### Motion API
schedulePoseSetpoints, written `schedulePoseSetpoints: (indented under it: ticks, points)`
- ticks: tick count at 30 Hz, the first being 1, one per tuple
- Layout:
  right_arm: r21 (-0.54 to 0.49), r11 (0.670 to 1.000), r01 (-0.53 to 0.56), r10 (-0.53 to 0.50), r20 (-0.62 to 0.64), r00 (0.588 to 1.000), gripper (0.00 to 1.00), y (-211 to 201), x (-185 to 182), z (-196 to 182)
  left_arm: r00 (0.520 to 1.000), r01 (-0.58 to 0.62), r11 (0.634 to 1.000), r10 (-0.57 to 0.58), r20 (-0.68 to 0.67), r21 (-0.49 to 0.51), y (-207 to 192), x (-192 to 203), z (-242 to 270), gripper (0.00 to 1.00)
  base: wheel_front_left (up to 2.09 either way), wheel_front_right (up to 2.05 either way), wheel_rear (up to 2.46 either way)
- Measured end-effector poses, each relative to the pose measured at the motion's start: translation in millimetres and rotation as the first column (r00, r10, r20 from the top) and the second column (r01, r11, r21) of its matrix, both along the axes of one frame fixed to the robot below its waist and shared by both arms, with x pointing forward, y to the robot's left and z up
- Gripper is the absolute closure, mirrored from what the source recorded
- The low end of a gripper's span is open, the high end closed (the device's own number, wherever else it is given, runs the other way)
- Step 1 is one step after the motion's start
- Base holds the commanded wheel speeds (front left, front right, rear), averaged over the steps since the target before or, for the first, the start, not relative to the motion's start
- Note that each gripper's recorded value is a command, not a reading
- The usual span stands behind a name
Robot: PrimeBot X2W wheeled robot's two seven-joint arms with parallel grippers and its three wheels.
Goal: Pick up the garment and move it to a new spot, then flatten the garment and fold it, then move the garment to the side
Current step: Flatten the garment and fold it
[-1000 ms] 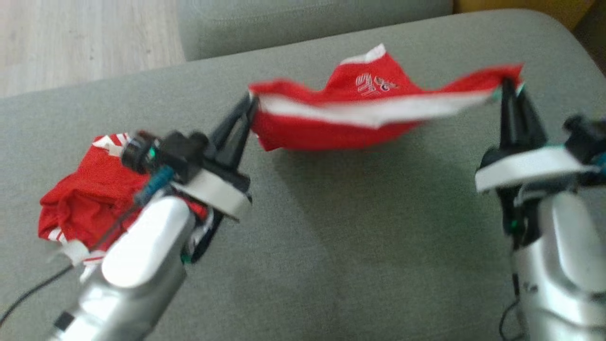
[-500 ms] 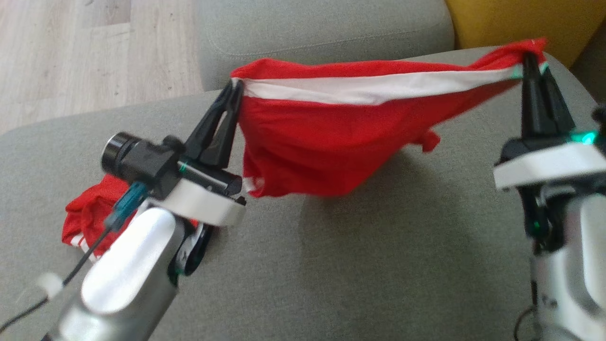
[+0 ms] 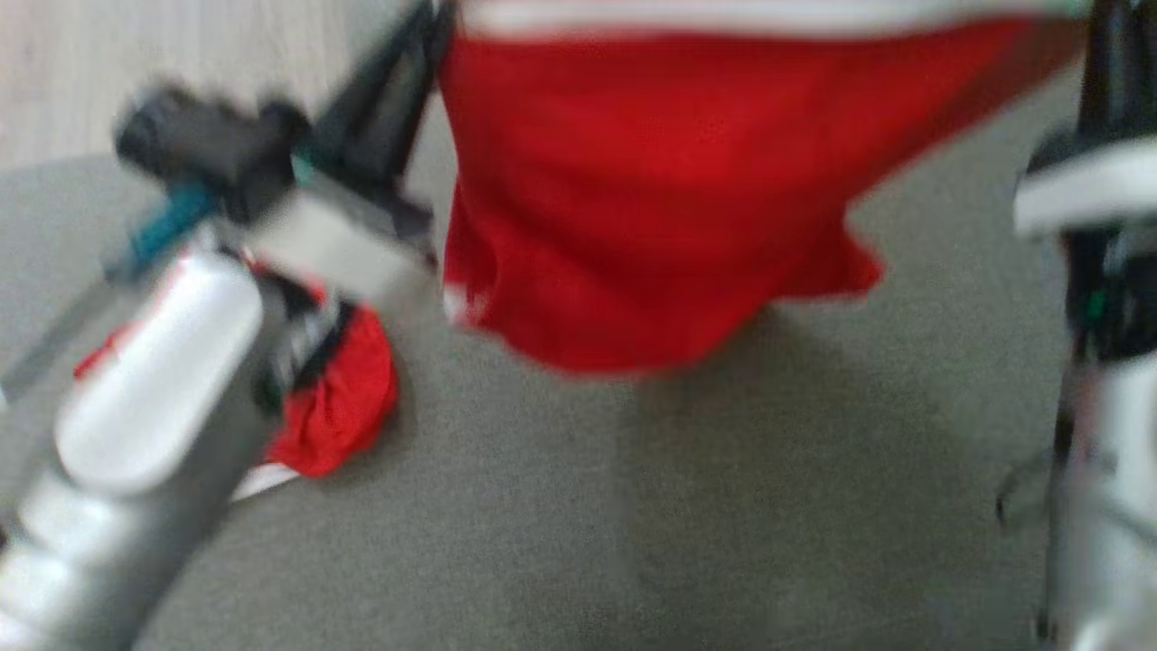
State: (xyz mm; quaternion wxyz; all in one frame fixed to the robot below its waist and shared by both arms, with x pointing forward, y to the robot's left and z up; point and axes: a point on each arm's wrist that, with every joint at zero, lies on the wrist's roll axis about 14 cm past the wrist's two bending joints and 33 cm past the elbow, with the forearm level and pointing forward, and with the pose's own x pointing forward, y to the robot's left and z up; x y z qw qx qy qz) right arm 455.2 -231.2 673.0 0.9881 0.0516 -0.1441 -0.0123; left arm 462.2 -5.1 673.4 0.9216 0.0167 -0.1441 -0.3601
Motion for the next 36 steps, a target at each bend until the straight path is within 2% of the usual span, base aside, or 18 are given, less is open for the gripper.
schedulePoseSetpoints:
  ticks: [3, 6, 10, 12, 15, 18, 20, 23, 26, 30, 33, 36]
  points:
    - [-0.003, 1.000, -0.007, 0.007, 0.024, 1.000, 1.00, 1.0, 44.1, 20.2, 1.000, -0.016, 0.999, 0.015, 0.021, 0.046, -0.3, 46.0, 9.9, 1.00, 0.00, 0.00, 0.00]
    - [0.003, 1.000, -0.016, 0.016, 0.066, 0.998, 1.00, 3.9, 84.9, 38.3, 0.997, -0.063, 0.997, 0.061, 0.041, 0.046, 5.5, 91.6, 22.4, 1.00, 0.00, 0.00, 0.00]
    - [-0.009, 1.000, 0.017, -0.016, 0.171, 0.985, 1.00, -0.8, 122.9, 66.7, 0.986, -0.117, 0.993, 0.118, 0.118, -0.018, 14.1, 135.3, 49.9, 1.00, 0.00, 0.00, 0.00]
    - [-0.029, 0.999, 0.046, -0.040, 0.192, 0.981, 1.00, -5.3, 136.5, 68.7, 0.980, -0.121, 0.991, 0.129, 0.149, -0.062, 15.0, 147.9, 58.7, 1.00, 0.00, 0.00, 0.00]
    - [-0.045, 0.997, 0.063, -0.055, 0.151, 0.987, 1.00, -8.0, 149.2, 48.9, 0.980, -0.118, 0.988, 0.131, 0.147, -0.096, 12.8, 156.7, 54.0, 1.00, 0.00, 0.00, 0.00]
    - [-0.037, 0.997, 0.066, -0.066, -0.007, 0.998, 1.00, -11.4, 162.4, -14.3, 0.990, -0.097, 0.992, 0.104, 0.092, -0.075, 3.2, 163.0, 19.0, 1.00, 0.00, 0.00, 0.00]
    - [-0.030, 0.997, 0.068, -0.071, -0.135, 0.988, 1.00, -13.3, 162.6, -64.1, 0.996, -0.084, 0.994, 0.086, 0.030, -0.062, -1.3, 163.2, -12.1, 1.00, 0.00, 0.00, 0.00]
    - [-0.032, 0.998, 0.059, -0.067, -0.341, 0.938, 1.00, -13.9, 149.7, -134.7, 0.995, -0.055, 0.998, 0.055, -0.085, 0.009, -8.5, 151.3, -74.2, 1.00, 0.00, 0.00, 0.00]
    - [-0.058, 0.998, 0.039, -0.063, -0.510, 0.858, 1.00, -16.9, 128.9, -185.3, 0.978, 0.003, 0.997, 0.014, -0.208, 0.077, -15.2, 123.0, -136.0, 1.00, 0.00, 0.00, 0.00]
    - [-0.083, 0.996, 0.018, -0.068, -0.651, 0.756, 1.00, -25.1, 102.0, -218.2, 0.944, 0.069, 0.991, -0.027, -0.329, 0.117, -12.7, 81.1, -185.4, 1.00, 0.00, 0.00, 0.00]
    - [-0.107, 0.994, 0.001, -0.079, -0.729, 0.680, 1.00, -32.2, 81.6, -233.1, 0.921, 0.109, 0.986, -0.052, -0.385, 0.126, -10.9, 55.0, -199.7, 1.00, 0.00, 0.00, 0.00]
    - [-0.124, 0.992, -0.007, -0.093, -0.778, 0.622, 1.00, -40.7, 60.9, -243.9, 0.912, 0.159, 0.978, -0.093, -0.399, 0.137, -16.3, 29.6, -202.6, 1.00, 0.00, 0.00, 0.00]
